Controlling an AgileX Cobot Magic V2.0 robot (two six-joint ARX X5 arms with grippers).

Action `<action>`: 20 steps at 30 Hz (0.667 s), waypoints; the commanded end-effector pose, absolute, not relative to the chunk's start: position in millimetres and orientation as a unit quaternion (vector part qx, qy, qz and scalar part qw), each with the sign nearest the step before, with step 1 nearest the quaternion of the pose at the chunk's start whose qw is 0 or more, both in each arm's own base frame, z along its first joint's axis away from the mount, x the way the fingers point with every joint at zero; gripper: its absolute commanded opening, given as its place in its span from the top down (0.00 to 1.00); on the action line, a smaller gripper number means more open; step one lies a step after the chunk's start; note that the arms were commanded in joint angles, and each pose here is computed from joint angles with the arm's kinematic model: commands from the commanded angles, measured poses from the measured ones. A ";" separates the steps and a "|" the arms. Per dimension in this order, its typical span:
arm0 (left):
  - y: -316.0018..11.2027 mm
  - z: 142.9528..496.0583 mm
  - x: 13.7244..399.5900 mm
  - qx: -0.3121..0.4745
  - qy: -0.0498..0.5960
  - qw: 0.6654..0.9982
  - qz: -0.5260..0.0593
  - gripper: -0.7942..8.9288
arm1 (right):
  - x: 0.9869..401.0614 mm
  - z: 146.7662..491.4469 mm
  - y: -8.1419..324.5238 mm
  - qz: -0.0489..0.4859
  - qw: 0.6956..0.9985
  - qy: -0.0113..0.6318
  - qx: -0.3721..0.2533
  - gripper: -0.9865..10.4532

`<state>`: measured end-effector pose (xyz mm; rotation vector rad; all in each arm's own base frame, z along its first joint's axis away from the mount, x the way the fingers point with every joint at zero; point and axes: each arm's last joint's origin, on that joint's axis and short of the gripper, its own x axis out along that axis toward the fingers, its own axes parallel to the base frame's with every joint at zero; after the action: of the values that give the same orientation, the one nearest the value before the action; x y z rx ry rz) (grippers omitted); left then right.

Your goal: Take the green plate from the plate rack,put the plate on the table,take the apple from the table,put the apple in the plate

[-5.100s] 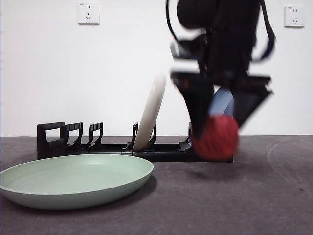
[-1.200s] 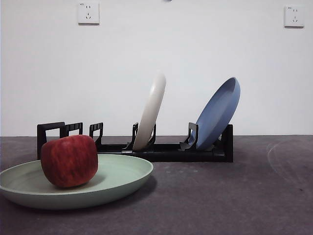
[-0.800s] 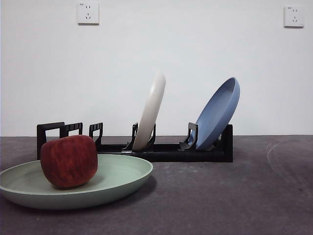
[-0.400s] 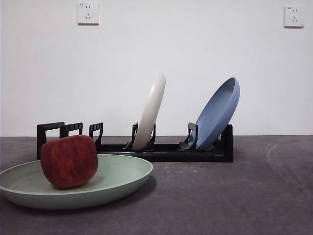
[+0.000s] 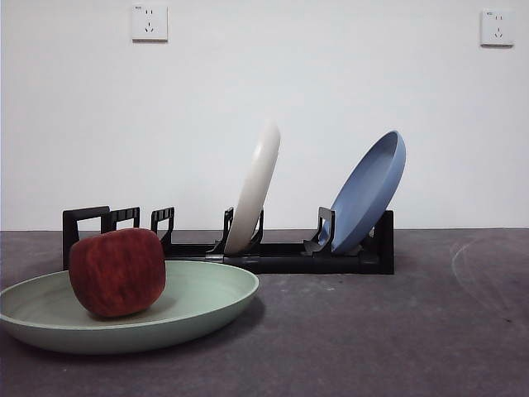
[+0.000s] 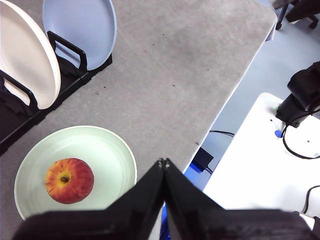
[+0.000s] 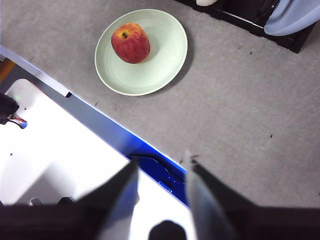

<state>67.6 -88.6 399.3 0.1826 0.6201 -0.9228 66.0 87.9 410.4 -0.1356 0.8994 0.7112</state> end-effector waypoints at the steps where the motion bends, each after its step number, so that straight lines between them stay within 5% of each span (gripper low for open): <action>1: -85.7 400.9 65.8 0.081 0.290 0.849 -0.434 0.93 | 65.1 406.6 86.6 0.329 0.834 0.437 -0.072 0.93; 20: -99.8 395.7 76.9 0.091 0.313 0.842 -0.431 0.92 | 71.3 405.9 87.6 0.264 0.864 0.418 -0.092 0.91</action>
<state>77.3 -100.6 394.1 0.2045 0.6690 -0.9107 71.9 88.7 409.4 -0.1787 0.8518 0.5691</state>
